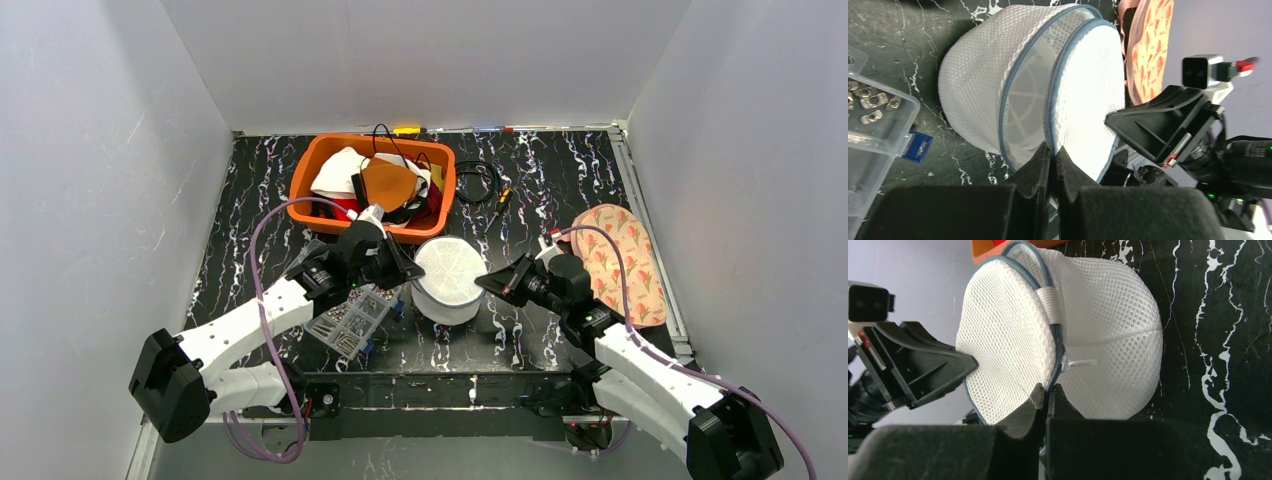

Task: Unzip the laundry bag and remove the bra
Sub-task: Close the laundry bag at the center of the board.

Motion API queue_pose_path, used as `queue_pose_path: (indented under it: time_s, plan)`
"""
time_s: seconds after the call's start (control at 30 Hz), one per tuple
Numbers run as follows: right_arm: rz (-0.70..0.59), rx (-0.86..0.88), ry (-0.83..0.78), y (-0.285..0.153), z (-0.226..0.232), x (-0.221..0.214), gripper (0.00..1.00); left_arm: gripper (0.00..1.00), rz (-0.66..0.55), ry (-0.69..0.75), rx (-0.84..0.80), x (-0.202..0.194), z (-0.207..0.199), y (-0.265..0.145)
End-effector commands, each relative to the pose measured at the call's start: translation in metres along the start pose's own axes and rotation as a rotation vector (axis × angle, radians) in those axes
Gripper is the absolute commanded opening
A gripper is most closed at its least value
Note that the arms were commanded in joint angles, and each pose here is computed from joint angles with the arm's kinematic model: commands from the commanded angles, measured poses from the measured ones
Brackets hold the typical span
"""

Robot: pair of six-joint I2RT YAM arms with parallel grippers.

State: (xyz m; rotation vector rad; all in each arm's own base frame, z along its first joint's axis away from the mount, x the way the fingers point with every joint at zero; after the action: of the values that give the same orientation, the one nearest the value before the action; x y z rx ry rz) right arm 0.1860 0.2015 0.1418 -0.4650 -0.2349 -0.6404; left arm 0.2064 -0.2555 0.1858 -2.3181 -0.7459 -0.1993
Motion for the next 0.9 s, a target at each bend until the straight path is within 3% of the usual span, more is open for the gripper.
queue_pose_path:
  time_s: [0.0,0.2,0.27,0.4,0.5,0.67,0.87]
  plan:
    - [0.003,-0.100,-0.142,-0.005,-0.004,0.008,0.01,0.00,-0.070,0.079,0.085,0.015,0.008,-0.014]
    - [0.018,-0.126,-0.175,-0.004,-0.004,0.009,0.01,0.08,-0.058,0.102,0.141,0.012,0.021,-0.008]
    - [0.019,-0.125,-0.181,-0.003,-0.004,0.009,0.01,0.21,-0.054,0.115,0.150,0.012,0.023,-0.008]
    - [0.018,-0.120,-0.190,-0.003,-0.002,0.009,0.01,0.59,-0.054,0.143,0.141,0.012,0.022,-0.014]
    - [0.017,-0.116,-0.195,-0.003,-0.002,0.009,0.01,0.75,-0.063,0.156,0.141,0.013,0.025,-0.019]
    - [0.023,-0.101,-0.192,-0.003,-0.003,0.006,0.01,0.81,-0.030,0.218,0.106,0.007,0.026,-0.014]
    - [0.039,-0.062,-0.212,-0.006,0.004,0.005,0.01,0.83,0.099,0.354,0.091,-0.001,0.019,0.010]
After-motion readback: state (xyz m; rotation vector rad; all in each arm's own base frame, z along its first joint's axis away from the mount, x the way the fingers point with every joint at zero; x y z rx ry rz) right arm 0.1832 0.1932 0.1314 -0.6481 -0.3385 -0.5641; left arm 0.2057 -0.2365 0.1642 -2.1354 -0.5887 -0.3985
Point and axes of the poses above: each gripper's point midway between its finger pads, its own y axis out along the fingers, its own z axis along the line the jaws close on, x = y × z, the point moved 3 cm from there along -y, back along the fingers, and after that the axes turned 5 degrees about -y, right-handed, at the moved point
